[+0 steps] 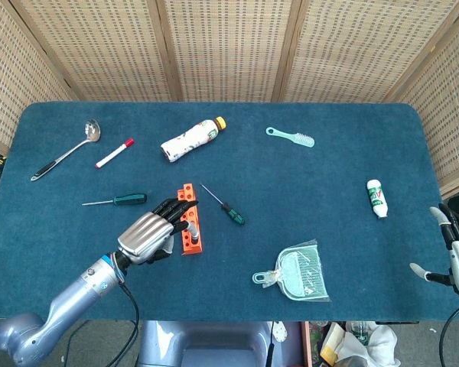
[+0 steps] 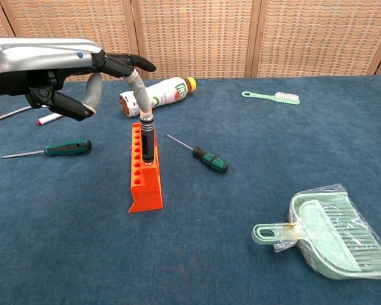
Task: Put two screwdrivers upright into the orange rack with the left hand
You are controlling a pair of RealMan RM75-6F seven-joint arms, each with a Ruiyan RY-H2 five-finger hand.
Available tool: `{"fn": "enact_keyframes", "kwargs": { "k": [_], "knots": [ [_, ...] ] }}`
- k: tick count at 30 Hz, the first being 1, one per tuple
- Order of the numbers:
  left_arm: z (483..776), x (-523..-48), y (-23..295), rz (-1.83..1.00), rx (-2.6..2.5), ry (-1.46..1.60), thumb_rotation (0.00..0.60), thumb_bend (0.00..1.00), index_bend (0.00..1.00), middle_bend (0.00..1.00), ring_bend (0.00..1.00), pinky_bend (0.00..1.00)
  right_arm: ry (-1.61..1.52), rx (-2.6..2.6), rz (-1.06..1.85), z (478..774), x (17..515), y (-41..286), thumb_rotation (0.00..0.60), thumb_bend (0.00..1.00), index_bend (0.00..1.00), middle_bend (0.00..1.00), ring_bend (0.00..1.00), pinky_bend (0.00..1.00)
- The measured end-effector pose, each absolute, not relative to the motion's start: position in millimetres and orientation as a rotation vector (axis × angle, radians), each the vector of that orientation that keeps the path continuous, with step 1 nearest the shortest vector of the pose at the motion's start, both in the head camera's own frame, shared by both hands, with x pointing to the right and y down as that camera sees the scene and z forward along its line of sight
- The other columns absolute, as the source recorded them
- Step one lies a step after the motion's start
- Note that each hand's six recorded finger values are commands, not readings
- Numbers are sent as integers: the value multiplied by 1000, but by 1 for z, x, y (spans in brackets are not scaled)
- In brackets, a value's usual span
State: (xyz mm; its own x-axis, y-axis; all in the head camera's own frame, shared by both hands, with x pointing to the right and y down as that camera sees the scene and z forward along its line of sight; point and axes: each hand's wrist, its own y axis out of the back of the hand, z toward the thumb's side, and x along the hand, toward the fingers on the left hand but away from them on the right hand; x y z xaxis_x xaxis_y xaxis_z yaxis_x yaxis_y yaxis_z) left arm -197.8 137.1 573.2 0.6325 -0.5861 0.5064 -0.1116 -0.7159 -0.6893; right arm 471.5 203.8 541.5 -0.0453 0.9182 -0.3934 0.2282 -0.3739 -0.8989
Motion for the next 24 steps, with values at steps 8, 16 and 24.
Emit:
{"fn": "enact_keyframes", "kwargs": {
  "k": [8, 16, 24],
  "knots": [
    [579, -200, 140, -1008, -2234, 532, 600, 1000, 361, 0, 0, 0, -1227, -1628, 1462, 542, 471, 204, 600, 0, 0, 0, 0, 0],
    [579, -206, 141, -1021, -2236, 538, 600, 1000, 364, 0, 0, 0, -1225, -1628, 1463, 542, 471, 204, 600, 0, 0, 0, 0, 0],
    [558, -212, 129, -924, -2229, 667, 600, 464, 160, 0, 0, 0, -1223, -1627, 1466, 543, 471, 204, 600, 0, 0, 0, 0, 0]
  ]
}}
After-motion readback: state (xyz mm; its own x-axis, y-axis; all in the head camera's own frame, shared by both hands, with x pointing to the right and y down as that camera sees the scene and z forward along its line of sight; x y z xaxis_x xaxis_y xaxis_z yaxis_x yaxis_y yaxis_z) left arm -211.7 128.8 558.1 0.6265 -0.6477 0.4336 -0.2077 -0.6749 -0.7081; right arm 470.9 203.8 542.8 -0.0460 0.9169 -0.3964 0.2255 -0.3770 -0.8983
